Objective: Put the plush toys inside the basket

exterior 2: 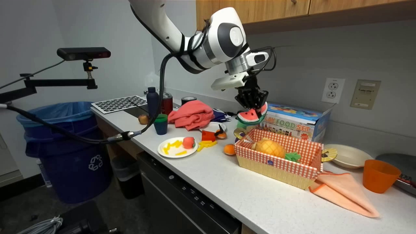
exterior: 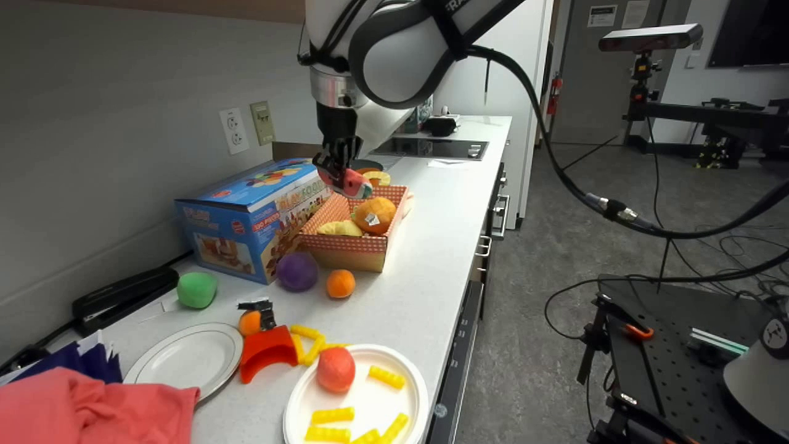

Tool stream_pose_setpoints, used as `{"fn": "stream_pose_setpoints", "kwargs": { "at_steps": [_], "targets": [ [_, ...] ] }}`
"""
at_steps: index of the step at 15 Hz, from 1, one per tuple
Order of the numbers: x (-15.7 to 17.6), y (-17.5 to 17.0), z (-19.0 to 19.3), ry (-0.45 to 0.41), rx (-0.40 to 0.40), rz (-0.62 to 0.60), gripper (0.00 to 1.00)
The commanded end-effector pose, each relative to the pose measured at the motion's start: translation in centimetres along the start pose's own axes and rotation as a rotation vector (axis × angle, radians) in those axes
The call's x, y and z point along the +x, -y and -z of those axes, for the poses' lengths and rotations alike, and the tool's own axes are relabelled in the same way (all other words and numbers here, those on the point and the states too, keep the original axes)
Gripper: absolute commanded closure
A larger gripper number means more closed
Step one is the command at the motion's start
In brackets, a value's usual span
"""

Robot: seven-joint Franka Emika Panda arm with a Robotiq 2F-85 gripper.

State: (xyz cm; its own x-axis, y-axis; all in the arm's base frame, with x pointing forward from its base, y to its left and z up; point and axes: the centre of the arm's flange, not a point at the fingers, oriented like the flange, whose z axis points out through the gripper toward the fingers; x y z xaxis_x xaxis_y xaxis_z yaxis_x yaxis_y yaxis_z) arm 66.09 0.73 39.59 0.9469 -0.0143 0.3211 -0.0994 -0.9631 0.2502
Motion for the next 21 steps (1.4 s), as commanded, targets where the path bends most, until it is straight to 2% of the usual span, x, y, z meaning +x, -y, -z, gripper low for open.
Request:
{"fn": "stream_pose_setpoints", "kwargs": {
  "at_steps": [1, 2, 3, 4, 5, 8, 13, 16, 21],
  "targets": [
    [0.1, -0.2, -3.5, -0.009, -0.043, -0.097, 0.97],
    [0.1, -0.2, -4.4, 0.0, -0.045, -0.123, 0.89],
    [0.0, -0.1, -5.0, 0.008, -0.045, -0.15, 0.64],
    [-0.2, 0.0, -5.4, 0.009, -0.048, -0.164, 0.64],
    [-0.4, 0.1, -5.7, 0.006, -0.05, -0.175, 0.59],
    [-0.7, 0.5, -5.1, -0.023, -0.046, -0.194, 0.37],
    [-1.2, 2.0, -1.0, -0.109, -0.039, -0.158, 0.0],
    [-2.0, 4.0, 1.4, -0.122, 0.02, -0.102, 0.0],
    [-6.5, 9.7, 2.6, -0.033, 0.146, 0.043, 0.0]
  ]
}}
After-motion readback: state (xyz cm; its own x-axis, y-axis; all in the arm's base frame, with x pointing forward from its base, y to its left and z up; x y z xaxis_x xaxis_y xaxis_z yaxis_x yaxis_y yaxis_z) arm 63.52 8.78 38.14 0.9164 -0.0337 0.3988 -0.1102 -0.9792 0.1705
